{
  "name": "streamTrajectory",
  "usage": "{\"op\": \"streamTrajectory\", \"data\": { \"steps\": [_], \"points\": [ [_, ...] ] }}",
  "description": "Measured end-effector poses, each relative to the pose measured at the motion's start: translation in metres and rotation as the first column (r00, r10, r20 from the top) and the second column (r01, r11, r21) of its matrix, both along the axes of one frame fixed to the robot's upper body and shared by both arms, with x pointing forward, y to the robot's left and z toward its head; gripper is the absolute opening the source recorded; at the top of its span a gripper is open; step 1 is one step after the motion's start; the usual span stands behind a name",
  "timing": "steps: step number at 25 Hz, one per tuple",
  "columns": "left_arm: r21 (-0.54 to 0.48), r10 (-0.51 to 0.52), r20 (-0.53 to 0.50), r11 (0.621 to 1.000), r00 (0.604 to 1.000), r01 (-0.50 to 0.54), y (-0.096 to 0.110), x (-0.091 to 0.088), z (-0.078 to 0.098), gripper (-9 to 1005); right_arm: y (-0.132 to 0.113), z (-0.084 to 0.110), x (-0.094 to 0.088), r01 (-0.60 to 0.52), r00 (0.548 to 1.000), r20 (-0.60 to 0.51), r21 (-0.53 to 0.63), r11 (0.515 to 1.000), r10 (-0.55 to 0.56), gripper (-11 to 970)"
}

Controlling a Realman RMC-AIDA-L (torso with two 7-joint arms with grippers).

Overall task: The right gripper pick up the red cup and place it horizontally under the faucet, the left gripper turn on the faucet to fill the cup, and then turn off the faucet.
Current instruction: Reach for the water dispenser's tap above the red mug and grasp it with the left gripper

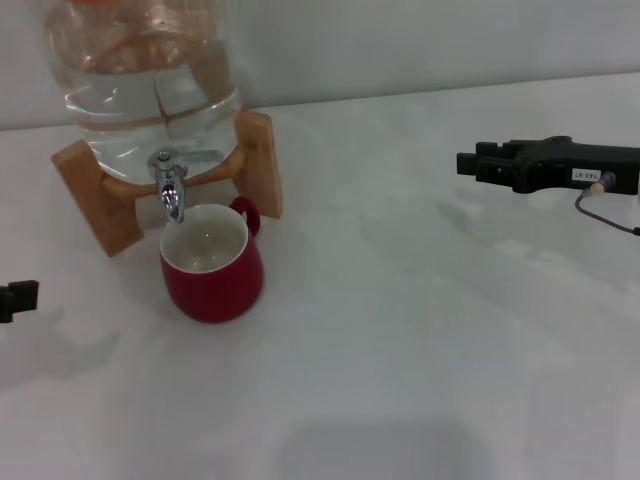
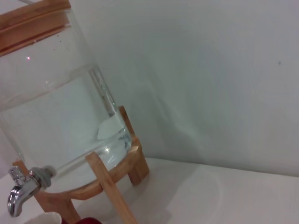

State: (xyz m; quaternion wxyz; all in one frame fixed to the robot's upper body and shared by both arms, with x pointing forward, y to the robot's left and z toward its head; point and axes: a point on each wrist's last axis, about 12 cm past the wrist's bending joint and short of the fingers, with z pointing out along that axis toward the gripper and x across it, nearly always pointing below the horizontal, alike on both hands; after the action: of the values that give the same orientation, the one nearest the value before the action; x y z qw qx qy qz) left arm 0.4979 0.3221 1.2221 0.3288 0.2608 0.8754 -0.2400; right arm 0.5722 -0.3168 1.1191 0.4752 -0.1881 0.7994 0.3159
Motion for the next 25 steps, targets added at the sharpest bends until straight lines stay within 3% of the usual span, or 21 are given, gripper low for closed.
{"op": "streamTrajectory", "data": {
  "steps": [4, 10, 18, 25],
  "points": [
    [0.165, -0.070, 0.072, 0.985, 0.995, 0.057, -0.022, 0.003, 0.018, 876, 0.001, -0.001, 0.001, 0.004, 1.000, 0.003, -0.001, 1.000, -0.004, 402],
    [0.362, -0.222, 0.158, 0.920, 0.962, 0.153, -0.055, 0.017, 0.033, 876, 0.002, -0.005, 0.001, 0.022, 1.000, 0.001, 0.008, 1.000, -0.022, 402],
    [0.473, -0.374, 0.272, 0.854, 0.887, 0.215, -0.084, 0.031, 0.040, 876, -0.001, -0.011, -0.001, 0.043, 0.999, -0.018, 0.018, 0.999, -0.043, 402],
    [0.508, -0.445, 0.316, 0.825, 0.838, 0.247, -0.104, 0.037, 0.045, 876, -0.004, -0.010, 0.000, 0.062, 0.998, -0.012, 0.031, 0.998, -0.062, 402]
  ]
}}
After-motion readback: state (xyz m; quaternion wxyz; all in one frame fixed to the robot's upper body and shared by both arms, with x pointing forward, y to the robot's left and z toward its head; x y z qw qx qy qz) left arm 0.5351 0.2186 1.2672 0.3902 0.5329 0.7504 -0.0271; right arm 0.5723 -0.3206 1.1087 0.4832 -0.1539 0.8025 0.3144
